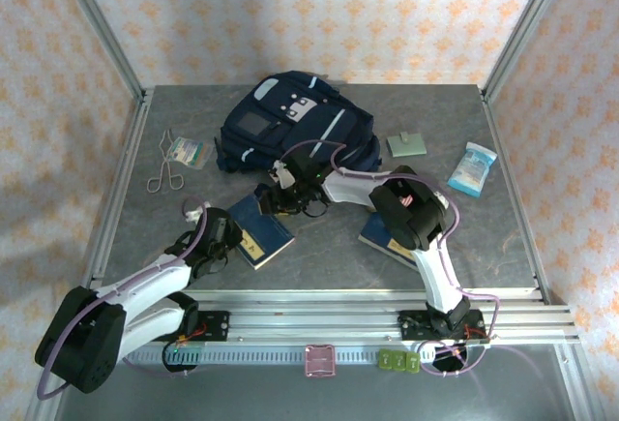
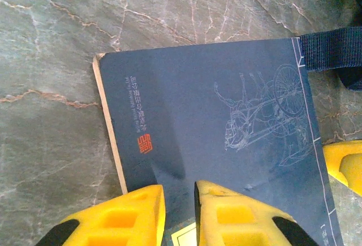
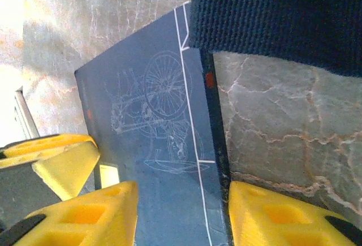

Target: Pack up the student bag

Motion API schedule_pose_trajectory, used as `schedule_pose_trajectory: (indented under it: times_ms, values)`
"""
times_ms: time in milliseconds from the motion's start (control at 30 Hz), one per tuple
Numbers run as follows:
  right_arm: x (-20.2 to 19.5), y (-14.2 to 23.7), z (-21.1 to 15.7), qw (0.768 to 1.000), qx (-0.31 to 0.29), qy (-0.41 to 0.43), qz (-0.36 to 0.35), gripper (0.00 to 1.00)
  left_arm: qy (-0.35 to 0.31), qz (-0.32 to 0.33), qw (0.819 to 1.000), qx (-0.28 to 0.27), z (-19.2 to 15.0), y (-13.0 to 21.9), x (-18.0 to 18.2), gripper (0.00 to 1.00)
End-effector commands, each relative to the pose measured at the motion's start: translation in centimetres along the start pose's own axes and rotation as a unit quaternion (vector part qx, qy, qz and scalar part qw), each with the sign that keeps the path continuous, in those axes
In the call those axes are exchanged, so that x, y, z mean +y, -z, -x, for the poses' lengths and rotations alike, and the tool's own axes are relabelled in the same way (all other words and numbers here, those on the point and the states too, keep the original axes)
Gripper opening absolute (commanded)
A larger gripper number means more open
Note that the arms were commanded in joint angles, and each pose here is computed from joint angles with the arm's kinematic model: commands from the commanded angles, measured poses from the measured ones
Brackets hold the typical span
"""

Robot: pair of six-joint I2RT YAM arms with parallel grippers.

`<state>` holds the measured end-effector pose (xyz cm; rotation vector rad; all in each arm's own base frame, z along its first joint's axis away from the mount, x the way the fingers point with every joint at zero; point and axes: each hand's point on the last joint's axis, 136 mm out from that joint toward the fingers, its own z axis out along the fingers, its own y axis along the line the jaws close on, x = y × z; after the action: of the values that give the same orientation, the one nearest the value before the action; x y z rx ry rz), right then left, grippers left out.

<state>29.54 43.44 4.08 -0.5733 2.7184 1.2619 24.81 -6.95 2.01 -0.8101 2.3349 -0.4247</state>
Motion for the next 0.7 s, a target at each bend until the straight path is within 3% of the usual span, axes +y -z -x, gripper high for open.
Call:
schedule_pose_trajectory:
  times_ms: [0, 233, 467, 500, 600, 667]
  values:
    - [3.0, -1.8, -3.5, 0.994, 0.072, 0.015, 0.077, 0.39, -0.014, 0.020, 0.998, 0.066, -3.5, -0.7, 2.1, 0.19]
    - [8.5, 1.8, -3.3, 0.978, 0.058, 0.069, 0.186, 0.37, -0.023, 0.027, 0.996, 0.077, -4.0, -1.2, 2.4, 0.15]
    - [8.8, 1.9, -3.9, 0.973, 0.056, 0.062, 0.214, 0.35, -0.021, 0.022, 0.997, 0.076, -4.2, -1.3, 2.4, 0.12]
    - [8.5, 1.8, -3.7, 0.975, 0.050, 0.056, 0.210, 0.35, -0.021, 0.022, 0.997, 0.076, -4.2, -1.4, 2.4, 0.11]
    - [4.2, -0.2, -2.7, 0.995, 0.052, 0.013, 0.089, 0.40, -0.024, 0.019, 0.996, 0.078, -4.2, -1.3, 2.3, 0.10]
    - [3.8, -0.4, -2.9, 0.995, 0.052, 0.006, 0.089, 0.41, -0.024, 0.015, 0.997, 0.076, -4.1, -1.3, 2.1, 0.09]
